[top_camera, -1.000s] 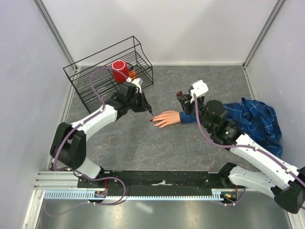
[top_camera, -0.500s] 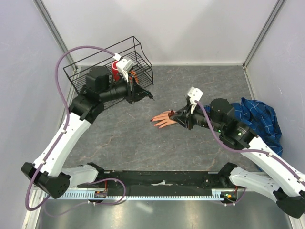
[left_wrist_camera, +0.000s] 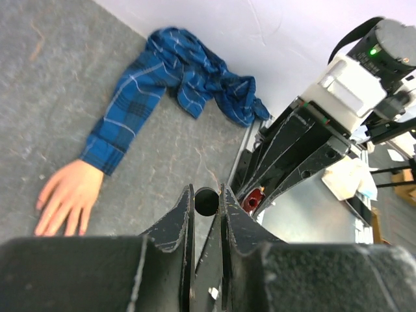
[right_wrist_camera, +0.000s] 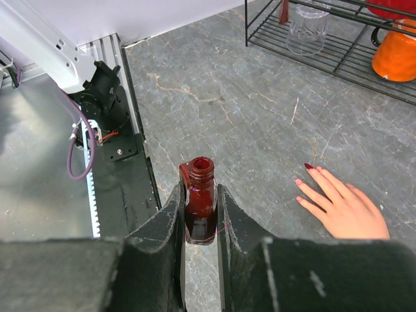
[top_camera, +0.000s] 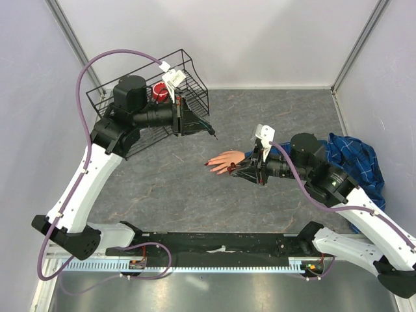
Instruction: Paint the nails
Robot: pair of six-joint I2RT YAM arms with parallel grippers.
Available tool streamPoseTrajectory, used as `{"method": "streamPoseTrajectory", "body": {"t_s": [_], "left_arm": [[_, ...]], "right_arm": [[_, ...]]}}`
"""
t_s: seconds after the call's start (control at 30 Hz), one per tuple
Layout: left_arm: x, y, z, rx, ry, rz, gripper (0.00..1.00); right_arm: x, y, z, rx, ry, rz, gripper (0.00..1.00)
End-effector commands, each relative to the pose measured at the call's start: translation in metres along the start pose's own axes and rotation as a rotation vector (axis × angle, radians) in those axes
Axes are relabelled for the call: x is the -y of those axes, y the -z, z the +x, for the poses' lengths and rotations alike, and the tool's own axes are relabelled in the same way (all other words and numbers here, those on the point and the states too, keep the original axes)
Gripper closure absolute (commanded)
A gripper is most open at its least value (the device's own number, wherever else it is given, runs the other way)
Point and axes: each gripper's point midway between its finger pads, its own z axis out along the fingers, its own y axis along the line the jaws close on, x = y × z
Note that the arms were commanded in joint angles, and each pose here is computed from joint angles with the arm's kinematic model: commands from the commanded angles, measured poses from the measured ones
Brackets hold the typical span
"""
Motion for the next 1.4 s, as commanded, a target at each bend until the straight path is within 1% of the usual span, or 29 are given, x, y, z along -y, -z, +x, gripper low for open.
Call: {"method": "streamPoseTrajectory", "body": {"t_s": [0.0, 0.03, 0.47, 0.7, 0.87, 1.13, 1.37], "left_arm": [[0.011, 0.005, 0.001, -0.021, 0.04, 0.032, 0.98], [0.011, 0.005, 0.003, -0.026, 0.043, 0.032, 0.98], [0.014, -0.004, 0.016, -0.072, 0.054, 0.078, 0.98], [0.015, -0.009, 0.024, -0.093, 0.061, 0.09, 0.98], [0.015, -0.014, 0.03, -0.11, 0.069, 0.092, 0.98], [0.021, -0.016, 0.033, -0.117, 0.062, 0.102, 0.98], [0.018, -0.017, 0.034, -0.117, 0.061, 0.089, 0.98]], "right_arm": [[-0.001, 0.0, -0.026, 0.065, 0.047, -0.007, 1.0], [0.0, -0.001, -0.031, 0.082, 0.049, -0.004, 1.0], [0.013, -0.024, -0.037, 0.069, 0.037, 0.001, 1.0], [0.018, -0.025, -0.045, 0.097, 0.053, 0.02, 1.0], [0.02, -0.027, -0.043, 0.092, 0.049, 0.028, 1.0], [0.021, -0.026, -0.043, 0.097, 0.052, 0.035, 1.0], [0.019, -0.023, -0.045, 0.105, 0.052, 0.033, 1.0]]}}
